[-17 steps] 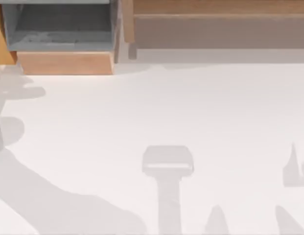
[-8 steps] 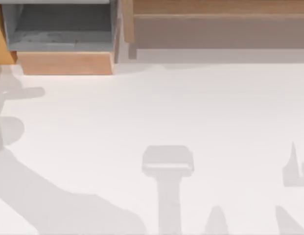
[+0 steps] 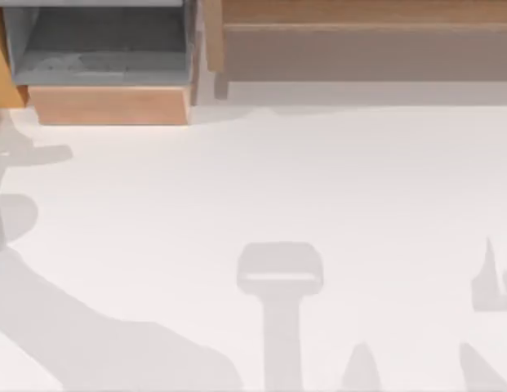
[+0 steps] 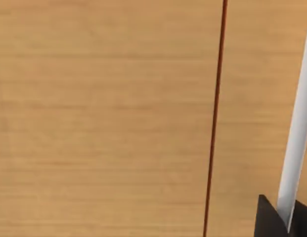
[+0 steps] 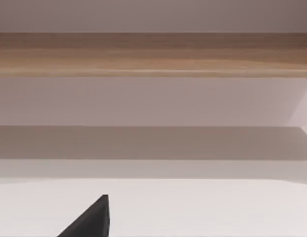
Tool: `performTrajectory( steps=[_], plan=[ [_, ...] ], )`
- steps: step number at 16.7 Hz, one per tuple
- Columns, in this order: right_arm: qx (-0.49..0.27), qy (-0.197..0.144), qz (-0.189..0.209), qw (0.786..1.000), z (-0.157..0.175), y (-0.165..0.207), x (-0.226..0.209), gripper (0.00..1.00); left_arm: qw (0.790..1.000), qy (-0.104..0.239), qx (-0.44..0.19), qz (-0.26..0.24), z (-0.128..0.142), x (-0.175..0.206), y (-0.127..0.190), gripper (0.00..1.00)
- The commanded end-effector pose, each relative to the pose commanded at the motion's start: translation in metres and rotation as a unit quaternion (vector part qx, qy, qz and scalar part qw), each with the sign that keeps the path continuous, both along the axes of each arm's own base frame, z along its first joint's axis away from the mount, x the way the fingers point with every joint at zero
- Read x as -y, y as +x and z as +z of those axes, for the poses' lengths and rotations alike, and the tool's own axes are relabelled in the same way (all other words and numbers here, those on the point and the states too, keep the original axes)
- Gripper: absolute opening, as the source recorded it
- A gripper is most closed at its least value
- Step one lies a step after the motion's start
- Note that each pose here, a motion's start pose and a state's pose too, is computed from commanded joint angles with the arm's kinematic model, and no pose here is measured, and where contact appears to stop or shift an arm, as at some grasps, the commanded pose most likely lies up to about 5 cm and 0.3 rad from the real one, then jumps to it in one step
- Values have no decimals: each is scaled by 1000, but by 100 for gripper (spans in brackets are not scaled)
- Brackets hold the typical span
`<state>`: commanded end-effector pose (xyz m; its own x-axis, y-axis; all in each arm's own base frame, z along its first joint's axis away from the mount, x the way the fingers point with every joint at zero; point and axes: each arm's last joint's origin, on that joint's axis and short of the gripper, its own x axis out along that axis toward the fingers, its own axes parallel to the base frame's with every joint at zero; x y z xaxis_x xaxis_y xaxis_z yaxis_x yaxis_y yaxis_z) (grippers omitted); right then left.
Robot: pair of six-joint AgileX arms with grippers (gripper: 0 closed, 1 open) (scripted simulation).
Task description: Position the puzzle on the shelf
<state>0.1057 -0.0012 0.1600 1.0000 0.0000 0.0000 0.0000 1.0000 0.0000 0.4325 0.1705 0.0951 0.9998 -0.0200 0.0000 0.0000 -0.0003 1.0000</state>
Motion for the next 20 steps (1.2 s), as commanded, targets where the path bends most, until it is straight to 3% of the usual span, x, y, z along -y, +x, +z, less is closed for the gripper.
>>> performTrajectory(
  steps=[4, 11, 17, 20],
  plan=[
    [0, 0, 0, 1000, 0, 0, 0, 100, 1000, -5, -8, 3, -5, -3, -5, 0],
    [0, 0, 0, 1000, 0, 0, 0, 100, 1000, -8, -10, 2, -6, -3, -60, 0],
    [0, 0, 0, 1000, 0, 0, 0, 100, 1000, -7, -10, 2, -6, -3, -64, 0],
    [0, 0, 0, 1000, 0, 0, 0, 100, 1000, -4, -5, 2, -4, -6, -82, 0]
  ],
)
